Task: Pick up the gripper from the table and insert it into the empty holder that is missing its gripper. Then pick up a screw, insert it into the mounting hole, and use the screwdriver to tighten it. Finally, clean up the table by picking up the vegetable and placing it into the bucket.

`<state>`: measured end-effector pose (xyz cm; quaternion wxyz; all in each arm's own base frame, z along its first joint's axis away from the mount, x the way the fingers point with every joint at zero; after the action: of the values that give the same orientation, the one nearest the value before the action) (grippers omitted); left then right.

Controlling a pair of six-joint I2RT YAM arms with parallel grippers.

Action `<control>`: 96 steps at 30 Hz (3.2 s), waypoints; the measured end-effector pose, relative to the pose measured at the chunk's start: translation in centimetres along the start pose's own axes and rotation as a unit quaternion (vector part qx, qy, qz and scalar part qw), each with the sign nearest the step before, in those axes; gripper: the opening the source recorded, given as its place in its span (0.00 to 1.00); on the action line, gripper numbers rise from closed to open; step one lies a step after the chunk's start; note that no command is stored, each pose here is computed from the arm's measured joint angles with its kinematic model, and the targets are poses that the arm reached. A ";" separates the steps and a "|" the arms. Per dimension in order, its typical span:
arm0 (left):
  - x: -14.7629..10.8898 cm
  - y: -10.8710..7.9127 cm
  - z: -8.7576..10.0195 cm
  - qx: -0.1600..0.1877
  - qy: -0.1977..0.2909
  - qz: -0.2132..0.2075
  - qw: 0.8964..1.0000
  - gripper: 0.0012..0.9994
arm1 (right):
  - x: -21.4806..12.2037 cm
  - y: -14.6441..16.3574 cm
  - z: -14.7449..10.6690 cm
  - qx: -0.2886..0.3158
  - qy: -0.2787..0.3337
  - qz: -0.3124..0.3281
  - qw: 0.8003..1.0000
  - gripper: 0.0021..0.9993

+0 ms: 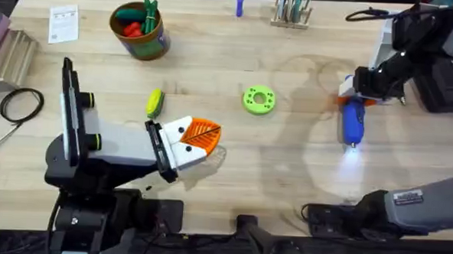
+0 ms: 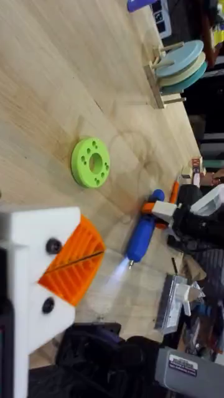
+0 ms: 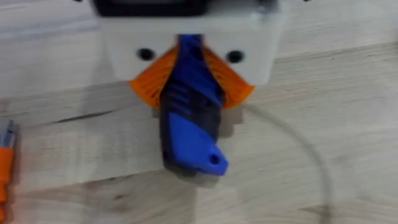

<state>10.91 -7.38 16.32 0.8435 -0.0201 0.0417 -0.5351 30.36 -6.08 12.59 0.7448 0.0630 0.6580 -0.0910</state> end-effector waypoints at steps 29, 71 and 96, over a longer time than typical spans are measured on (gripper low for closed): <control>0.0 0.0 0.0 0.000 0.000 0.000 1.000 0.00 | -13.9 3.3 4.8 -0.065 -0.228 0.077 0.968 0.02; 0.0 0.0 0.0 0.000 0.000 0.000 1.000 0.00 | -28.5 19.3 -0.1 -0.224 -0.502 0.582 0.599 0.02; 0.0 0.0 0.0 0.000 0.000 0.000 1.000 0.00 | -28.0 26.4 -12.4 -0.431 -0.417 0.710 0.369 0.02</control>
<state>10.91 -7.38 16.32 0.8434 -0.0201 0.0417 -0.5352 20.81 23.85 38.13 0.6415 0.1316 -0.0732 0.7522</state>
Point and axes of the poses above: each hand's point on the last joint's axis, 136 mm out from that joint toward the fingers, its own x axis out along the fingers, its own y axis along the line the jaws close on, z = x × y, the point moved 9 cm from there along -x, back along the fingers, and after that the axes turned 2 degrees about x, right-handed, at the moved point
